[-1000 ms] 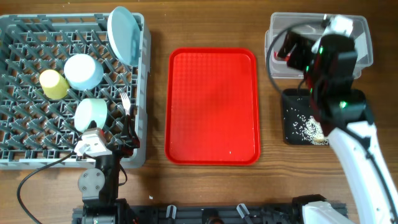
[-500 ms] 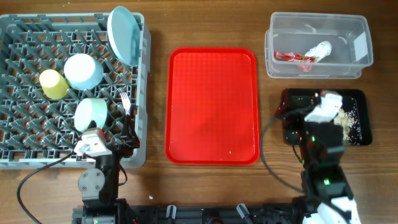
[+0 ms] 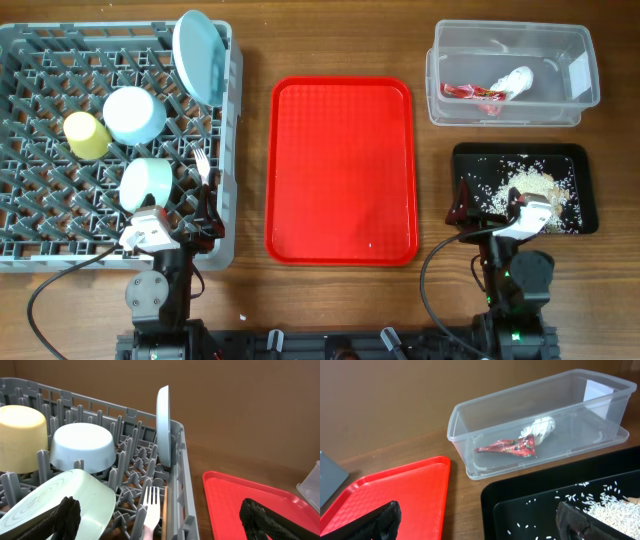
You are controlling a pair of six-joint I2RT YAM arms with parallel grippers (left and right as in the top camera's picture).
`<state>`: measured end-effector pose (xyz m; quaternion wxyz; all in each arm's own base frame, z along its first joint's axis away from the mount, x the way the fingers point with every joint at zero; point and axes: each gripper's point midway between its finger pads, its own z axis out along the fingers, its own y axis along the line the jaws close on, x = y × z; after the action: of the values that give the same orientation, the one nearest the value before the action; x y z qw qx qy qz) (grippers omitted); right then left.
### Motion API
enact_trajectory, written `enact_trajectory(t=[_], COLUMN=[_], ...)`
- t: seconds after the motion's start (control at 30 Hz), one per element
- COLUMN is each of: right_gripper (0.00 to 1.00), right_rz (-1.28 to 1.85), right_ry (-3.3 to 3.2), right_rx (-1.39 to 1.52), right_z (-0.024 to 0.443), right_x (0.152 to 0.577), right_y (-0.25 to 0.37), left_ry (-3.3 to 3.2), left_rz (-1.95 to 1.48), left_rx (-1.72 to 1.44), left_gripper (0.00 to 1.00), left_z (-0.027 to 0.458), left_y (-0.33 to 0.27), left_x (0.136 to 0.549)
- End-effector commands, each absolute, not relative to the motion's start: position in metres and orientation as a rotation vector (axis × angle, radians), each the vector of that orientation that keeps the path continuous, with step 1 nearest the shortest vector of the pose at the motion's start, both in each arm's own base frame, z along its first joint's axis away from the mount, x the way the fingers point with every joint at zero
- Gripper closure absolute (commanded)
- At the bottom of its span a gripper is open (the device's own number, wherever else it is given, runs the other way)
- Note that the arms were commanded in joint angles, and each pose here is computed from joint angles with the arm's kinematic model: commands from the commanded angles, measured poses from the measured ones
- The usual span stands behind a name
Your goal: Sort waste into correct bins and load items into the dishwasher rack
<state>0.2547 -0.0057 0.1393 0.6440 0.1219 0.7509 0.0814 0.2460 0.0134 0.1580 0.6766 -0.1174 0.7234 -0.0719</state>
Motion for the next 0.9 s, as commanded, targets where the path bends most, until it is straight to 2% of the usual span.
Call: enact_trajectory(t=[0.0,0.2,0.47,0.73,0.87], right_gripper=[0.00,0.00,0.00,0.00,0.00], right_rz=[0.180,0.134,-0.053,-0.059,-0.060], right_ry=[1.659,1.550,1.568,1.713,1.679], right_rx=[0.250,0.173,-0.053,-0.067,-0.066], right_z=[0.151,0.178,0.175,0.142,0.150], right_x=[0.253,0.247,0.247,0.254,0.253], right_y=[-0.005,-0.005,0.000,0.000,0.000], left_ry=[1.629,1.629,1.629,1.629,1.629], left_rz=[-0.165,-0.165,-0.165,-0.165,-0.165], left_rx=[-0.242,-0.242,-0.242,-0.242,-0.242], left_gripper=[0.00,0.00,0.00,0.00,0.00], left_z=[0.157,0.157,0.157,0.157,0.157], left_y=[0.010,0.010,0.010,0.010,0.010], left_x=[0.246,0.246,0.246,0.246,0.246])
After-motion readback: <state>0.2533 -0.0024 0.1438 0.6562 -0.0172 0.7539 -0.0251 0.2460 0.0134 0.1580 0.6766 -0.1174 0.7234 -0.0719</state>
